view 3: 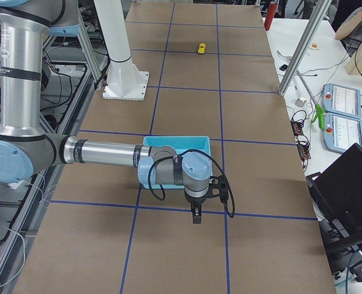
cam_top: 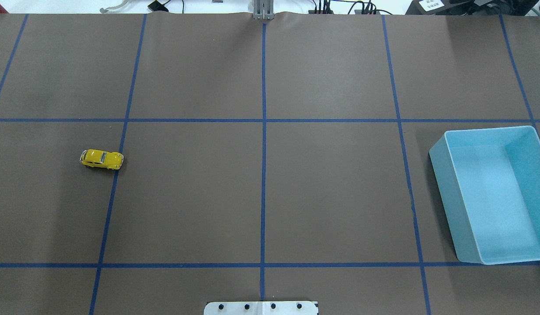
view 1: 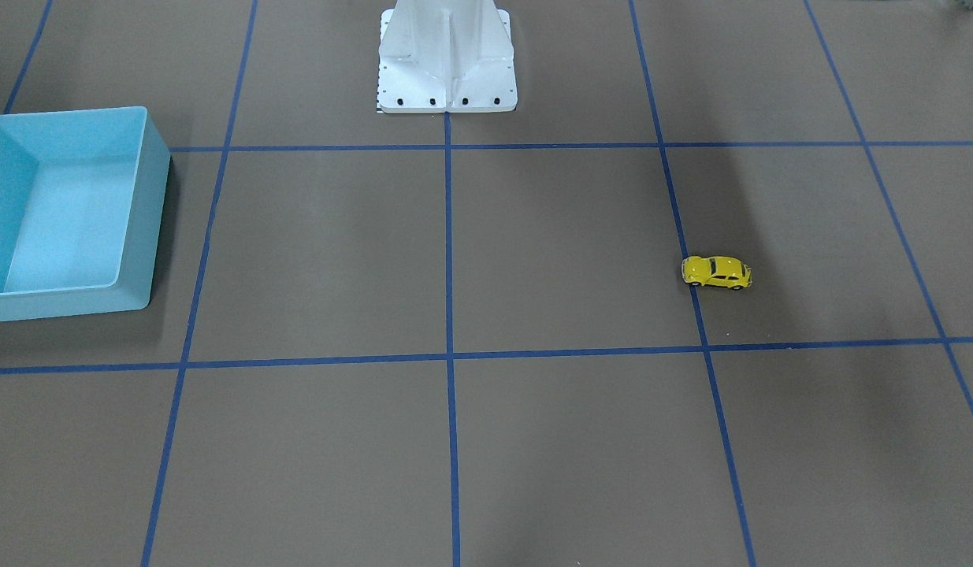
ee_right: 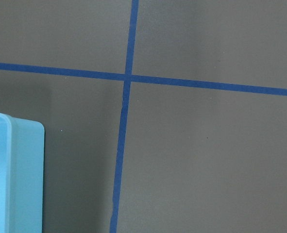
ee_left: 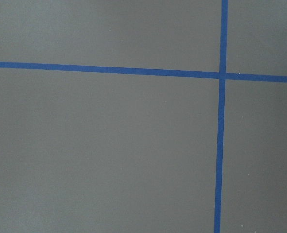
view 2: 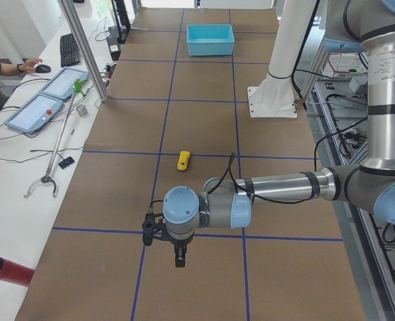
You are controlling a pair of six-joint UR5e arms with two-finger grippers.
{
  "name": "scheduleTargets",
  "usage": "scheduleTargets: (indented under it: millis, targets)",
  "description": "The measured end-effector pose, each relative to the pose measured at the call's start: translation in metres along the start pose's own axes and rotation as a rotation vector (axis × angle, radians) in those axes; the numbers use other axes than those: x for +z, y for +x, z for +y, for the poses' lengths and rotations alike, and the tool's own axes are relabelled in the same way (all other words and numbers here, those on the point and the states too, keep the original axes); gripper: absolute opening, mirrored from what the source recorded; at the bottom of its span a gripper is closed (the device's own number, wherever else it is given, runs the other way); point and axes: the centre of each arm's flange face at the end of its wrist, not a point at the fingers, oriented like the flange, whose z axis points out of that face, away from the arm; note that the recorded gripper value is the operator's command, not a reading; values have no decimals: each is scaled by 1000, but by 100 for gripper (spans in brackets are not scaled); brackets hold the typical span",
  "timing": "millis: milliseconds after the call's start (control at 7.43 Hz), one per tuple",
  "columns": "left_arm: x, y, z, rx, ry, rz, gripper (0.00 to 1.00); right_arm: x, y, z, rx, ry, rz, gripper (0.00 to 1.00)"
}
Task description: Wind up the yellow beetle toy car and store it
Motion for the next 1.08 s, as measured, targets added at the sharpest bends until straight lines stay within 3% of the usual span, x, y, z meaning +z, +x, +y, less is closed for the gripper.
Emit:
scheduleTargets:
  millis: [404, 673, 942, 1076]
  targets:
    - [-3, 6, -7, 13, 8, 0, 99, 7, 6, 12, 9, -15, 6, 100]
    - [-11, 29, -15, 53, 26, 53, 99, 6, 5, 10, 6, -9, 5, 100]
    - [-15, 73, -23, 151, 41, 113, 99, 9, 7, 11, 10, -13, 5, 100]
    - [-13, 107, -27, 251, 55, 146, 99, 10, 9, 10, 11, -15, 6, 100]
